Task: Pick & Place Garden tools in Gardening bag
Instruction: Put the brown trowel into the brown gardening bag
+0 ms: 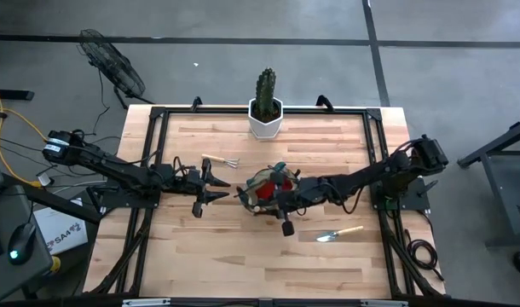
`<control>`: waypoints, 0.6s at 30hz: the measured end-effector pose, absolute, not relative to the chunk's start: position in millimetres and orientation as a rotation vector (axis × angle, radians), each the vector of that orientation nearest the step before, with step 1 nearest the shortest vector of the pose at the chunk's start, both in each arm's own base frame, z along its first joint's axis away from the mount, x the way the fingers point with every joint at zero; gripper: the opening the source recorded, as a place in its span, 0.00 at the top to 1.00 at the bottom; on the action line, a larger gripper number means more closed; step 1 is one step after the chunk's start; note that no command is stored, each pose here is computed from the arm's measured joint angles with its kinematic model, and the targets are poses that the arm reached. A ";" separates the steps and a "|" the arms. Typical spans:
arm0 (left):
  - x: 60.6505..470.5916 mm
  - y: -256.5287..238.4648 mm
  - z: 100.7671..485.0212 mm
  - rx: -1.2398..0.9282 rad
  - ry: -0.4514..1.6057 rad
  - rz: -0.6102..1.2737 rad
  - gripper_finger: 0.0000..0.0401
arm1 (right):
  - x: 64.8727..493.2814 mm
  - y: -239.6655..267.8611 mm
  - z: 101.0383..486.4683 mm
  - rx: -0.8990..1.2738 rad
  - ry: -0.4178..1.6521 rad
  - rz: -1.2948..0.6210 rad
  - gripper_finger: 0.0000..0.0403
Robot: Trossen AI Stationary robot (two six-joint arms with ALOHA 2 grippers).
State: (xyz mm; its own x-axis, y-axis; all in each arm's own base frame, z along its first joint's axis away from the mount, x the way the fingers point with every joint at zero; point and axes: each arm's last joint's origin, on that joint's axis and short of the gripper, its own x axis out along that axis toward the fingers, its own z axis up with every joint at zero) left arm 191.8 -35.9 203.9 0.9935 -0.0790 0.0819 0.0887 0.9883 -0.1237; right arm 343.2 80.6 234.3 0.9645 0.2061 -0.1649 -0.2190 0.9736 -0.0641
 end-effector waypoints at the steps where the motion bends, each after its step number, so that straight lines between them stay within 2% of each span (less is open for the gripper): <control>1: 191.8 -35.9 203.9 -0.128 -0.077 -0.084 0.69 | 343.2 80.6 234.3 -0.076 0.158 0.214 0.84; 18: 191.8 -35.9 203.9 -0.128 -0.077 -0.082 0.69 | 345.4 67.4 231.5 -0.023 0.194 0.117 0.83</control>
